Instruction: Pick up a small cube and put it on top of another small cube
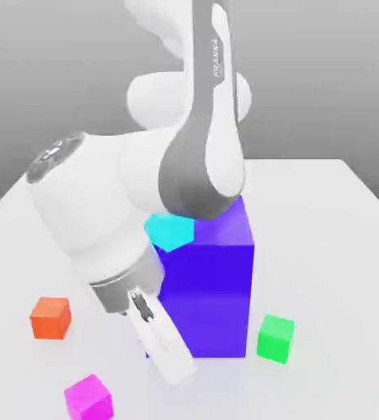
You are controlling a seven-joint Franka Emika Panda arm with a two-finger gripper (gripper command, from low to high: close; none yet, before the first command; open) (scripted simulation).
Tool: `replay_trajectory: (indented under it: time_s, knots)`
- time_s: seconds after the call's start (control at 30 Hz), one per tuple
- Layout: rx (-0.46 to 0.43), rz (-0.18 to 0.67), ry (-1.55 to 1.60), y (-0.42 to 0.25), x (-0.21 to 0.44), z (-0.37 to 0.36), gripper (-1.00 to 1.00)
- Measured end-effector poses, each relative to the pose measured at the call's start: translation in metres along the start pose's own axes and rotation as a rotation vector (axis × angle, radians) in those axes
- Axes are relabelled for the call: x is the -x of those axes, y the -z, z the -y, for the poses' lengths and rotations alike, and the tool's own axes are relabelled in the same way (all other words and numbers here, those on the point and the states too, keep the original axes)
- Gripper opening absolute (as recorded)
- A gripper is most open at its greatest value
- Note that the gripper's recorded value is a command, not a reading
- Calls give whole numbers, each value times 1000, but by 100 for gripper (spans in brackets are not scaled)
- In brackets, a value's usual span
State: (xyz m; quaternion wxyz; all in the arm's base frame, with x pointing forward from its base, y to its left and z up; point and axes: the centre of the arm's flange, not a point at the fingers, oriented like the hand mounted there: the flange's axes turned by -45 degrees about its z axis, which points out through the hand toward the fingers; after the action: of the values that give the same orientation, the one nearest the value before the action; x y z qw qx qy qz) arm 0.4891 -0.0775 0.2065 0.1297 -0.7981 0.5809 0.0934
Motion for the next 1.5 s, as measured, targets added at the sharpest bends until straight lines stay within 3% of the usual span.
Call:
replay_trajectory:
  time_s: [0.4,0.7,0.93,0.97,1.13,1.17,1.23,1.3,1.4,1.5]
  knots:
    - [7,-206,-564,-5,-44,-25,0]
    - [-70,-337,-984,10,-60,-25,0]
    - [-78,-325,-1152,-44,-76,-29,0]
    - [7,-290,-1127,-54,-72,-33,-100]
    - [3,-292,-1127,-54,-73,-33,-100]
    - [49,-282,-1107,-59,-71,-35,-100]
    - [-53,-318,-1142,-39,-72,-29,-100]
    - [-83,-328,-1153,-10,-65,-26,-100]
    - [-31,-363,-1070,1,-69,-32,-100]
    - [43,-336,-881,-22,-59,-14,-100]
